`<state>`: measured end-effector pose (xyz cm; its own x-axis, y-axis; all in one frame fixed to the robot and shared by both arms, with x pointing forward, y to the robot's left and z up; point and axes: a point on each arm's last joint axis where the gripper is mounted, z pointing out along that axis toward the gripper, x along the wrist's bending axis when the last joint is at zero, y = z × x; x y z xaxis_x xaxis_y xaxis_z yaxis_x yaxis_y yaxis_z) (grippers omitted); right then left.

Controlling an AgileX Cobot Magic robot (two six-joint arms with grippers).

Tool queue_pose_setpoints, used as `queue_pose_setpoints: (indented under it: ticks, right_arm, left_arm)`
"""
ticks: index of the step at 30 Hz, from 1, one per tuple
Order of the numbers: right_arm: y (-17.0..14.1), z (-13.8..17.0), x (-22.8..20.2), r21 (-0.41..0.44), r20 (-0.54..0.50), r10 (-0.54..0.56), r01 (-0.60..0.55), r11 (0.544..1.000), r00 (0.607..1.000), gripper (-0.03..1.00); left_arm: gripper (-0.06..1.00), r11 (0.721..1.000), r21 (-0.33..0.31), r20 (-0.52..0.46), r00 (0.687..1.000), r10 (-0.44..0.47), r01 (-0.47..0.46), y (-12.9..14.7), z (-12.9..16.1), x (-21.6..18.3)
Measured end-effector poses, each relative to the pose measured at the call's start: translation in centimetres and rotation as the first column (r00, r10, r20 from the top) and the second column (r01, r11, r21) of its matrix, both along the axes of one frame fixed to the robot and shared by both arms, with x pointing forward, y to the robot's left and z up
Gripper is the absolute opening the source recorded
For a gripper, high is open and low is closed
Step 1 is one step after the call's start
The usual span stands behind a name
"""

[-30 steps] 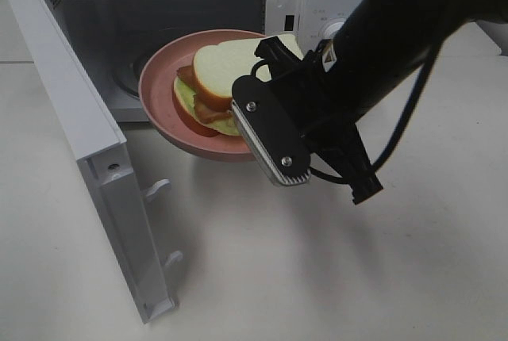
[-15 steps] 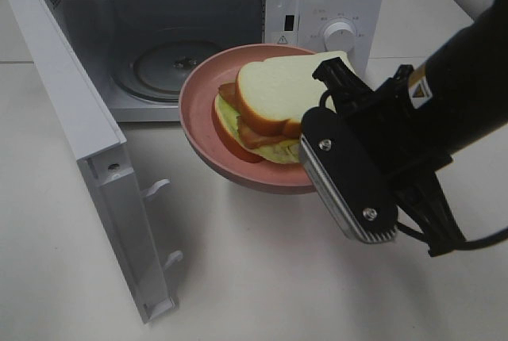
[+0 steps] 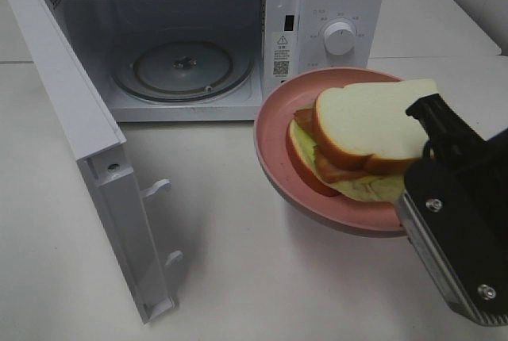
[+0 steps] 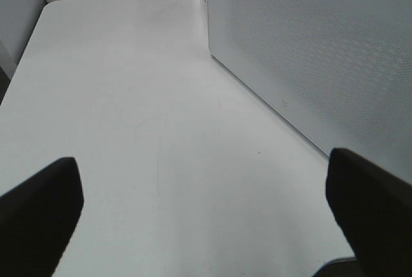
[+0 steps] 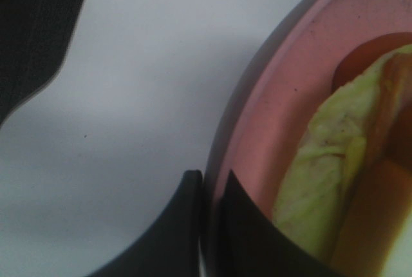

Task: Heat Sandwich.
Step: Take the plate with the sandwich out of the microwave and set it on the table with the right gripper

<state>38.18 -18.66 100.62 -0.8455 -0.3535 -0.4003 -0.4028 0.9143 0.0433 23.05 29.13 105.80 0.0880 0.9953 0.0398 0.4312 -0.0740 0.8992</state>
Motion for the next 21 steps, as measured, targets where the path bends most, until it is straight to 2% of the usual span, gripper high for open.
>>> queue_pose_setpoints:
  ticks: [13, 21]
  right_arm:
    - [-3.5, -0.3, -2.8, -0.033, 0.023, -0.161, 0.161, 0.986, 0.987, 0.04]
    - [-4.6, 0.0, -3.3, -0.032, 0.018, -0.327, 0.327, 0.944, 0.945, 0.04]
  left_arm:
    - [0.97, 1.000, 0.000, 0.000, 1.000, 0.000, 0.000, 0.0, 0.0, 0.0]
    - [0.97, 1.000, 0.000, 0.000, 1.000, 0.000, 0.000, 0.0, 0.0, 0.0]
